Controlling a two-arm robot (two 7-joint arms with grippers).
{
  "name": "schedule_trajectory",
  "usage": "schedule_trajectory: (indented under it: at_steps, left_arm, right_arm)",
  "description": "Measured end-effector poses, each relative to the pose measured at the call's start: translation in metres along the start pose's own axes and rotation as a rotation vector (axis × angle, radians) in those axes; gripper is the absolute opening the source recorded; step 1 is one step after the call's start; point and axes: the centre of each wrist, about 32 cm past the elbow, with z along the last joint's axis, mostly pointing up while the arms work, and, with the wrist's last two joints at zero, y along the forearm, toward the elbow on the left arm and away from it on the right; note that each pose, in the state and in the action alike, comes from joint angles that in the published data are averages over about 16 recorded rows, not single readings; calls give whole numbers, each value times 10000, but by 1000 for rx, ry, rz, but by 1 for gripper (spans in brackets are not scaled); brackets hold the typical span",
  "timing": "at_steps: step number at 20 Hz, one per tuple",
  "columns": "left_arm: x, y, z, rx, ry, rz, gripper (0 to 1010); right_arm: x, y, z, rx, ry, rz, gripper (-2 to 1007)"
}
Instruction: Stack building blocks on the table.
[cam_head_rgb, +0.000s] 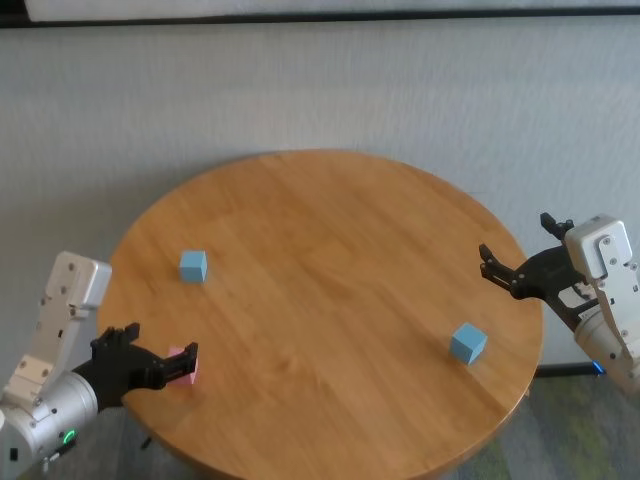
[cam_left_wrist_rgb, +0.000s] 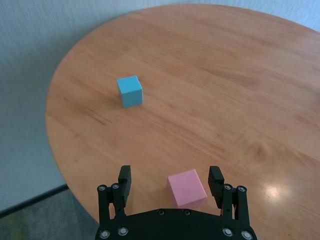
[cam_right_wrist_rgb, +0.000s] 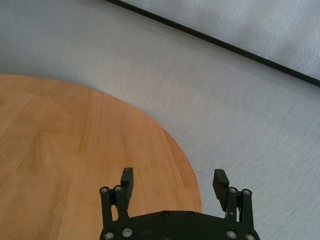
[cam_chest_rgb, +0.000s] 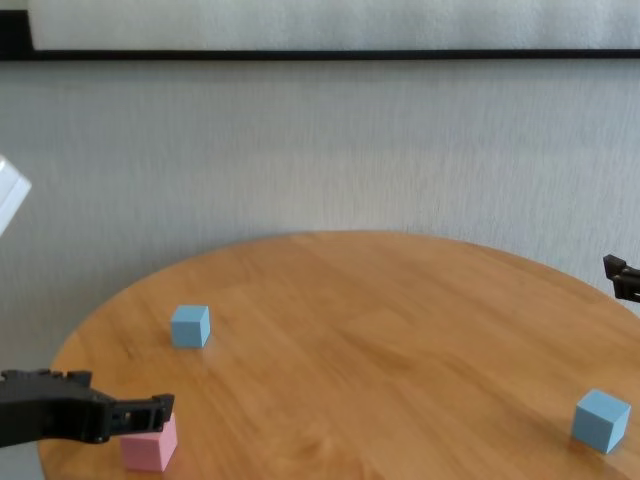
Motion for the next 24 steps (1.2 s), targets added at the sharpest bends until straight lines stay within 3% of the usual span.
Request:
schedule_trajectory:
  at_steps: [8,24]
  left_arm:
    - [-5,-7,0,33,26,-13,1000]
    - [-13,-82,-30,73,35,-30,1000]
  right_arm:
    - [0,0,0,0,0,0,1005]
    - [0,0,0,0,0,0,1005]
